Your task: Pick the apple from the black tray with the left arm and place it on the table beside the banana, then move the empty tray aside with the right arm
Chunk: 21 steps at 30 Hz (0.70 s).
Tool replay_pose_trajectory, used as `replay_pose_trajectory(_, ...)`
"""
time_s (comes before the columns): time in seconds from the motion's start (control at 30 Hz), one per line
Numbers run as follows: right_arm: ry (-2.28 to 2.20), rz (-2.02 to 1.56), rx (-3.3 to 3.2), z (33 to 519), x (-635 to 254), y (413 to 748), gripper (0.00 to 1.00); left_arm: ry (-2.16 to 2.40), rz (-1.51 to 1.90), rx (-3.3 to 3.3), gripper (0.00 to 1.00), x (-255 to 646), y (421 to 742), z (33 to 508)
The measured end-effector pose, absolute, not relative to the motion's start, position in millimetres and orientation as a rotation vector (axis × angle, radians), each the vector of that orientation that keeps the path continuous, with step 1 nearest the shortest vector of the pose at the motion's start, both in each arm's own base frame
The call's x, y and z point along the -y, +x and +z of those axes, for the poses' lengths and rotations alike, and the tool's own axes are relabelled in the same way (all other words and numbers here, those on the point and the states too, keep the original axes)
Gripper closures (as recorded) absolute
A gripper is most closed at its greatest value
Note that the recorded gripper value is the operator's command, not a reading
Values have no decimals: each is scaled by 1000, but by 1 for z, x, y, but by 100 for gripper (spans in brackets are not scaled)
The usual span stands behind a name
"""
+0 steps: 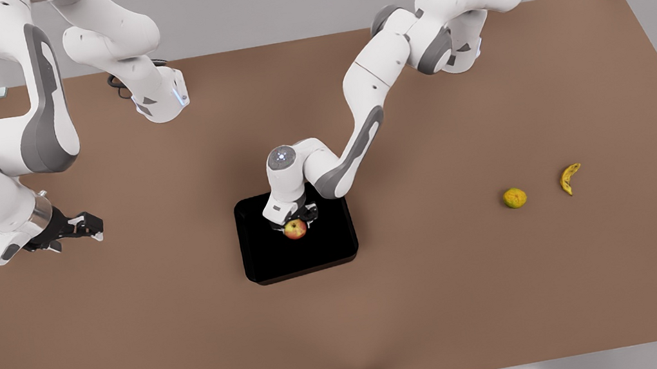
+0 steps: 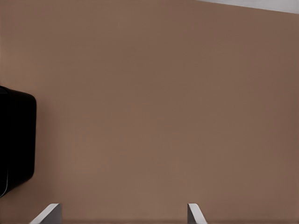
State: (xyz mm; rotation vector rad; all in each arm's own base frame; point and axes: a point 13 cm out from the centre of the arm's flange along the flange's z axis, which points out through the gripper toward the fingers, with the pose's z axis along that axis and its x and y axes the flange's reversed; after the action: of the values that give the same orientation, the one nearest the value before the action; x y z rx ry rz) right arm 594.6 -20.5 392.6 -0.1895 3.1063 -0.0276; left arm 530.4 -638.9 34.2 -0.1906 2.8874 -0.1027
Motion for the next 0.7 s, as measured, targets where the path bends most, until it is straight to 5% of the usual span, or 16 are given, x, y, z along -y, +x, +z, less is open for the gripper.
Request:
replay_pose_trajectory(0.13,-191,-28,-3106,393,20,595,0,-204,-111,-2879,37,643,532,57)
replay_pose_trajectory(0.23,-191,-28,-3106,393,20,595,0,-279,-158,-2878,37,639,547,144)
replay_pose_trajectory(0.4,-290,-29,-3051,428,-51,629,0,-778,-117,-2894,37,440,689,222)
replay_pose_trajectory(0.5,-589,-26,-3042,420,-221,610,0,-1056,-30,-2903,37,261,751,205)
replay_pose_trajectory(0.67,-590,-36,-3087,409,-293,578,0,-987,111,-3085,33,208,730,89)
replay_pose_trajectory(0.7,-567,-42,-3106,402,-297,575,0,-941,121,-3107,0,211,726,81)
